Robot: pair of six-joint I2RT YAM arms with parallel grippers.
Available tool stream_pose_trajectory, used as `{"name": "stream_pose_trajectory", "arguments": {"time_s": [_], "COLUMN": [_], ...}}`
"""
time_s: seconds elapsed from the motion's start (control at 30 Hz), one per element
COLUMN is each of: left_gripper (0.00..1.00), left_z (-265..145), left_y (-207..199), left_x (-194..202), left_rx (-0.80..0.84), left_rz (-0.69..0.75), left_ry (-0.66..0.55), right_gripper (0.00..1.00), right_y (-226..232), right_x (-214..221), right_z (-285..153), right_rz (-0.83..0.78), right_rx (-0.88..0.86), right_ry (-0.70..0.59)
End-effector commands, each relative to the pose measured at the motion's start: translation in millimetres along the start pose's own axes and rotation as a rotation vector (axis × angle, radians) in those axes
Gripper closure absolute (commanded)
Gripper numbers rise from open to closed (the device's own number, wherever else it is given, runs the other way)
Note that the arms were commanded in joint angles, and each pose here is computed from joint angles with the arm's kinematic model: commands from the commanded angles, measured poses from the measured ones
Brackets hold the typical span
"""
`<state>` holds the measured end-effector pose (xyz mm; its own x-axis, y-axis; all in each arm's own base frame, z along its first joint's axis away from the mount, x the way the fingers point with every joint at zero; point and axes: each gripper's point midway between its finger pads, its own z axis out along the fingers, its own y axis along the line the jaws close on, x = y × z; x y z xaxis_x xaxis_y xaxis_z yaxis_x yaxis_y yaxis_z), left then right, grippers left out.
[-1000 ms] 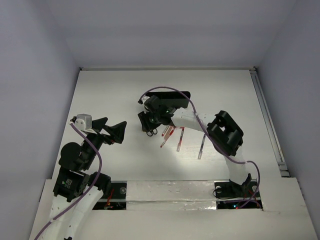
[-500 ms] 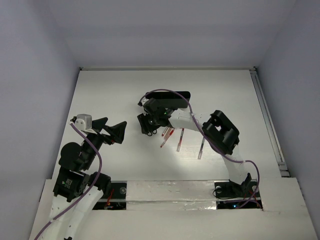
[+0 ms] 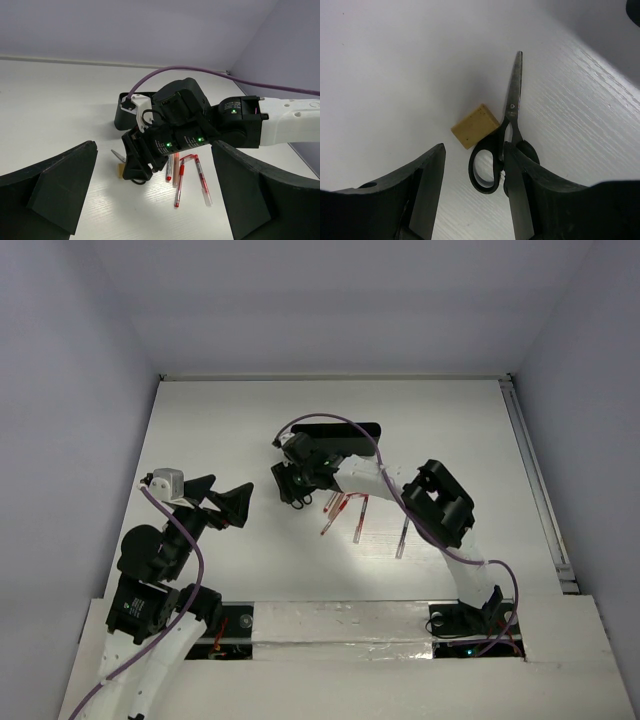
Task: Sort the stationery into containers
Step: Pick up the stationery from the center of the board.
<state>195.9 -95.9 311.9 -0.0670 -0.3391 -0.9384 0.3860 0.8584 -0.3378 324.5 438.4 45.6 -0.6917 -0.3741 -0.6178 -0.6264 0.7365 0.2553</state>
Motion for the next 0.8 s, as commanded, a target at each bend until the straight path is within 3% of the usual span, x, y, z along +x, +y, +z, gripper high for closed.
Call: {"name": "stream_pose_trajectory", "arguments": {"time_s": [0.0, 0.77], "left_gripper": [0.01, 0.01], "left_z": [-1, -2], "left_y": [-7, -7], "left_x": [-18, -19], "left_rx": [0.029, 0.031], "left_rz": [0.007, 0.009], "left_ry": [-0.068, -0.073], "right_gripper": [0.44, 0.48], "right_y": [7, 18], "right_x": [-12, -8], "right_z": [2, 22], "right_rz": [-0.029, -0.089], "right_rx": [0.004, 0.044], "right_ry": [-0.025, 0.022]}}
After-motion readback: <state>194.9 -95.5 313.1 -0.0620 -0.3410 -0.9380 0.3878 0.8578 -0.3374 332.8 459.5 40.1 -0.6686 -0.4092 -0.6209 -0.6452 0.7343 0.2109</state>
